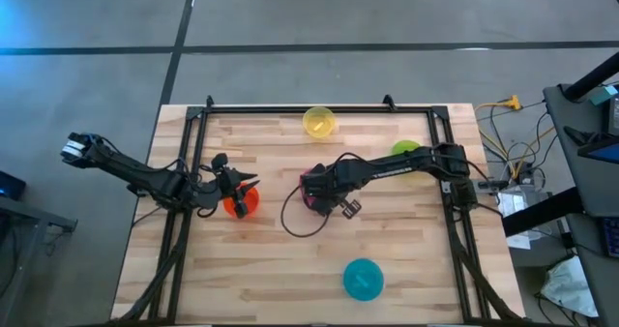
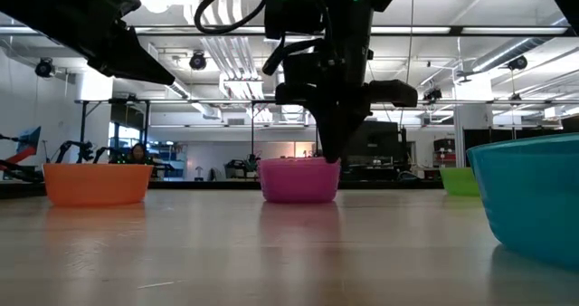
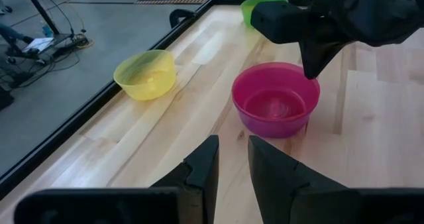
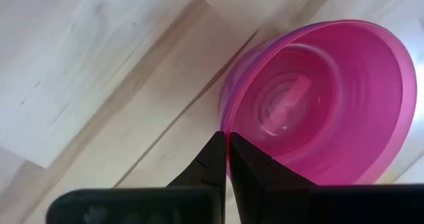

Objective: Nest bowls inside each other
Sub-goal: Stack the pink bowl on top of the purple bowl, then stack the blue bowl on top of the pink bowl

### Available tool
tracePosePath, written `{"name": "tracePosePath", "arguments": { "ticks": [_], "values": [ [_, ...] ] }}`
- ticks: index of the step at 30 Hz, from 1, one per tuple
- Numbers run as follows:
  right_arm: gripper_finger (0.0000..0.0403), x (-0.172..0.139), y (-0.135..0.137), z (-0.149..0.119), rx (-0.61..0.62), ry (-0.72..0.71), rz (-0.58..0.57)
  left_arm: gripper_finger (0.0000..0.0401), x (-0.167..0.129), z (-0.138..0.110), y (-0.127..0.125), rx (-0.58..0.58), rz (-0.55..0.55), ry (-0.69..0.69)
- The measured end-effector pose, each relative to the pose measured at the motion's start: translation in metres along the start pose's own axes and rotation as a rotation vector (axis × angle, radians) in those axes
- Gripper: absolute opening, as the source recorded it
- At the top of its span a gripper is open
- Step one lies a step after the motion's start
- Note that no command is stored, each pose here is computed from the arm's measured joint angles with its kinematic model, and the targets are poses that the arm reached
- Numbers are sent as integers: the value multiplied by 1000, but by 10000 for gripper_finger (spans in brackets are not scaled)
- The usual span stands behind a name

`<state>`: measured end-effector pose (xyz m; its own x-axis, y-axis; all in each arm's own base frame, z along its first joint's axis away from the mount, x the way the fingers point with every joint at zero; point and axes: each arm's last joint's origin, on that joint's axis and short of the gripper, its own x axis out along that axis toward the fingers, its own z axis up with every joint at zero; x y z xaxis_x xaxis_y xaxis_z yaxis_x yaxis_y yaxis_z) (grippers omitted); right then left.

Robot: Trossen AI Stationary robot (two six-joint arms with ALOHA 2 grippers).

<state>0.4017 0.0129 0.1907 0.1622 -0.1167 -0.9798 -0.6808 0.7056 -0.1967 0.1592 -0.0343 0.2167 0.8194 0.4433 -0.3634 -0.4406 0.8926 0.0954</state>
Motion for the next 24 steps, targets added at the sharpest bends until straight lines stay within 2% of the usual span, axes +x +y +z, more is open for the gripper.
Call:
{"name": "tracePosePath", "arguments": {
  "ticks": [18, 24],
  "values": [
    [72, -1, 0, -1, 62, 1, 0, 67, 0, -1, 0, -1, -5, 3],
    [81, -19, -3, -2, 78, 42, -30, 67, 0, -1, 0, -1, -5, 2]
  ]
}}
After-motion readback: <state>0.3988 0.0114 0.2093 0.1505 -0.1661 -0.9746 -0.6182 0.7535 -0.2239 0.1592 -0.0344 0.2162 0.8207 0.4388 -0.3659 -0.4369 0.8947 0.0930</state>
